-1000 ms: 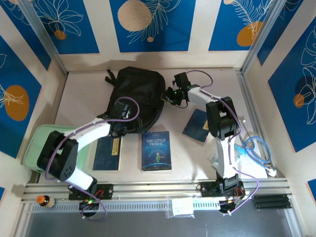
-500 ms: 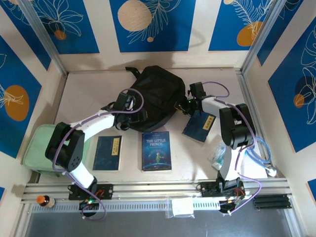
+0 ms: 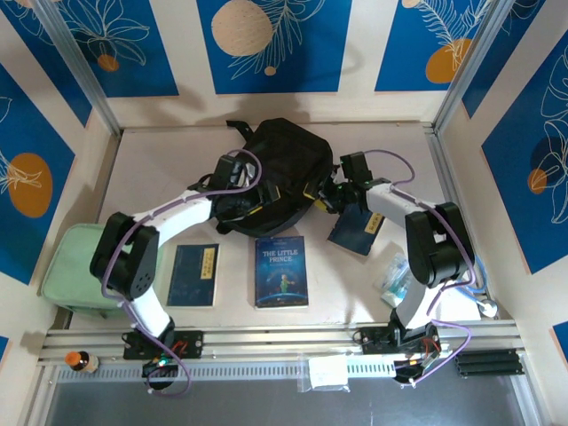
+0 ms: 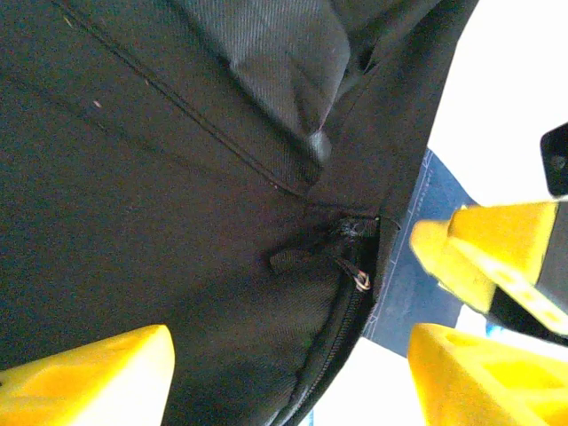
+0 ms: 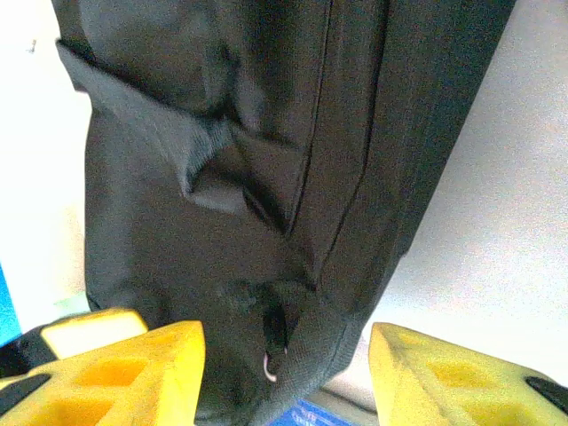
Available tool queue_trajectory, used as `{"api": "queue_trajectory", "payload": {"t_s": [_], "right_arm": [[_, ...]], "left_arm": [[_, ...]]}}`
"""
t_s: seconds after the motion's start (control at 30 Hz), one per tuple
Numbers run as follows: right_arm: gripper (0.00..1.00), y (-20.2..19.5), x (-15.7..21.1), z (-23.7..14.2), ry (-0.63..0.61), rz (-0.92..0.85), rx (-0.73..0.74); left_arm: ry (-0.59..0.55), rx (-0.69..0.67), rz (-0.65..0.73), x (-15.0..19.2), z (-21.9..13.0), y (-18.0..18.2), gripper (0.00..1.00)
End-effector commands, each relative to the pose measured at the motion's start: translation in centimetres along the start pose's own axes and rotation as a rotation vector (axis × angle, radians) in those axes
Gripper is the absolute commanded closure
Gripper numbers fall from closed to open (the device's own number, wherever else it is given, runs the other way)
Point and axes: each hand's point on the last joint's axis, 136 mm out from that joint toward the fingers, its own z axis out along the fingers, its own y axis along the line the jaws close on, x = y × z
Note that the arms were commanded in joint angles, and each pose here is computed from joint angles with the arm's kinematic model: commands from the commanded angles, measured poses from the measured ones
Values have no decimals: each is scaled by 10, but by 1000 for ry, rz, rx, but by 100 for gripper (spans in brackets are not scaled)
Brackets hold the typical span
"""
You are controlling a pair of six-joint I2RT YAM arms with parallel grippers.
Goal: Pack the student bag
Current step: Unzip the student bag at the top-center of the table.
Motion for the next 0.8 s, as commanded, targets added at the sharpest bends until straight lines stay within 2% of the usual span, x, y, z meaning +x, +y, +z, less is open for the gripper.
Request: {"api": "queue_trajectory", "payload": {"t_s": [0.0, 0.17, 0.33, 0.6, 0.77], "right_arm": [[48, -1, 28, 4, 79, 39, -11], [52, -11, 42, 19, 125, 42, 18], [63, -32, 50, 30, 140, 66, 72], [70, -54, 58, 40, 138, 92, 109], [75, -61, 60, 43, 135, 101, 110]], "left_arm": [[52, 58, -57, 9, 13, -17, 32], [101, 26, -114, 19, 36, -7, 40], [130, 53, -137, 25, 48, -12, 45], [158, 53, -152, 30, 63, -9, 50], [172, 52, -144, 32, 69, -8, 60]]}}
